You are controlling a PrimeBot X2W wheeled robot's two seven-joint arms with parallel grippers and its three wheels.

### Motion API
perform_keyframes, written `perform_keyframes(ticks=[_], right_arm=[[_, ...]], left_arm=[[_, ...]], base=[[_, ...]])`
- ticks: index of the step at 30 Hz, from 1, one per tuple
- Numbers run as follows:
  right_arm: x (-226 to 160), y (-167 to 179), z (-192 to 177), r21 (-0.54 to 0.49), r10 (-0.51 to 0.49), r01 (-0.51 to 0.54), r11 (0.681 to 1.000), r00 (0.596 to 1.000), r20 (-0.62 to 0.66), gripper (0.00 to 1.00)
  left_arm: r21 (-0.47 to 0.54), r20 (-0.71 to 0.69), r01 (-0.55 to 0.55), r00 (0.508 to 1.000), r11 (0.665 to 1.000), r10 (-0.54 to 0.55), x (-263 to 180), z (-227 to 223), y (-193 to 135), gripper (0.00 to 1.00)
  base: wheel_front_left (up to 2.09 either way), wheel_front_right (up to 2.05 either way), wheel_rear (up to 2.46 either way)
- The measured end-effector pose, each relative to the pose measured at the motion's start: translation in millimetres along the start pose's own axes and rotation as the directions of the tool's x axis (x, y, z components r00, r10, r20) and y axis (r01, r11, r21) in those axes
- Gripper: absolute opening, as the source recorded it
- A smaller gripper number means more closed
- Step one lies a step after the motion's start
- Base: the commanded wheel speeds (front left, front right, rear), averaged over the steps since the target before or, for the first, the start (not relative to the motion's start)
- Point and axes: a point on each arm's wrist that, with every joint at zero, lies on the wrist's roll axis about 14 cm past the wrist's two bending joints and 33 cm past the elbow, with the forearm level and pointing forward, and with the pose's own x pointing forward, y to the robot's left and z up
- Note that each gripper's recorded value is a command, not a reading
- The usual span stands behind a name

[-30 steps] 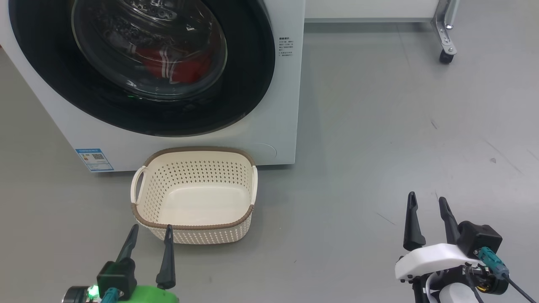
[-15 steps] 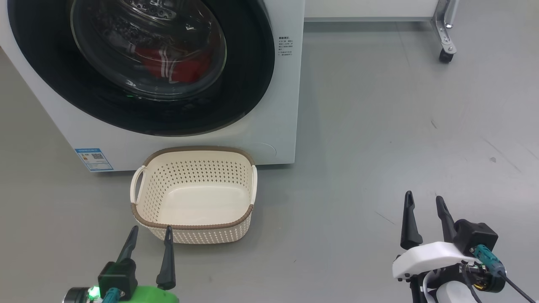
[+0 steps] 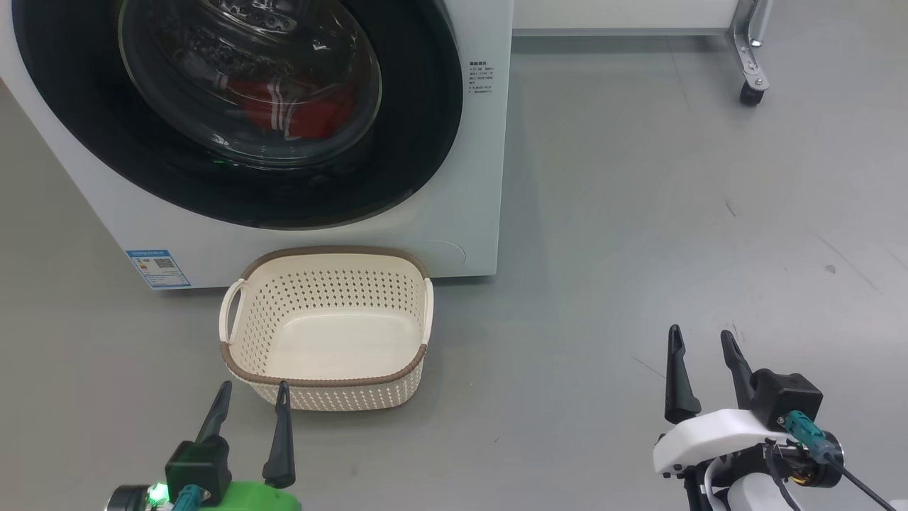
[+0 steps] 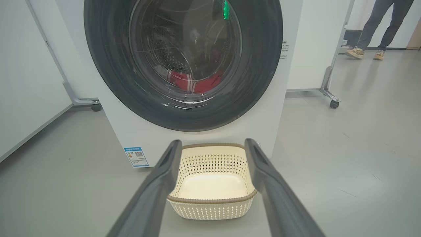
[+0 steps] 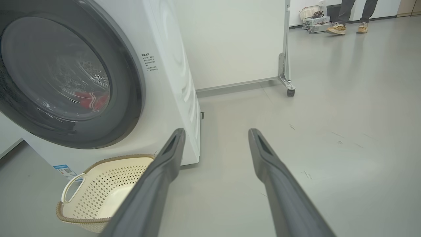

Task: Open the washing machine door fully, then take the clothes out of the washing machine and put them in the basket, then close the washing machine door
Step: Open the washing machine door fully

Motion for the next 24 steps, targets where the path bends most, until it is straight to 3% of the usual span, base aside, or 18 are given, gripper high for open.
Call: perform_keyframes(ticks=[13,14,15,17,24], right_arm=[[2.4,-2.6,-0.5,-0.01,-0.007,0.007,1.0,1.0,-0.002,1.0],[2.5,-2.5,-0.6,-0.01,-0.007,0.007,1.0,1.0,-0.002,0.95],[2.6,-2.5,-1.0,-0.01,-0.007,0.007,1.0,1.0,-0.003,0.47],[2.8,-2.3,-1.6,-0.012,-0.006,0.006,1.0,1.0,-0.005,0.0],[5.9,-1.7,-3.4,-0.018,-0.003,0.003,1.0,1.0,-0.011,0.0]], left_arm=[[-0.002,-0.005,-0.002,1.0,1.0,0.002,0.8,-1.5,0.3,1.0],[-0.002,-0.005,-0.001,1.0,1.0,0.001,0.8,-1.6,0.2,1.0],[-0.002,-0.005,-0.001,1.0,1.0,0.001,1.0,-1.6,0.0,1.0],[-0.007,-0.005,-0.002,1.0,1.0,0.002,1.5,-1.4,0.0,1.0],[-0.008,-0.012,-0.003,1.0,1.0,0.003,2.3,-3.5,-0.5,1.0]], base=[[0.0,0.0,0.0],[0.0,0.0,0.0],[0.0,0.0,0.0],[0.0,0.0,0.0],[0.0,0.0,0.0]])
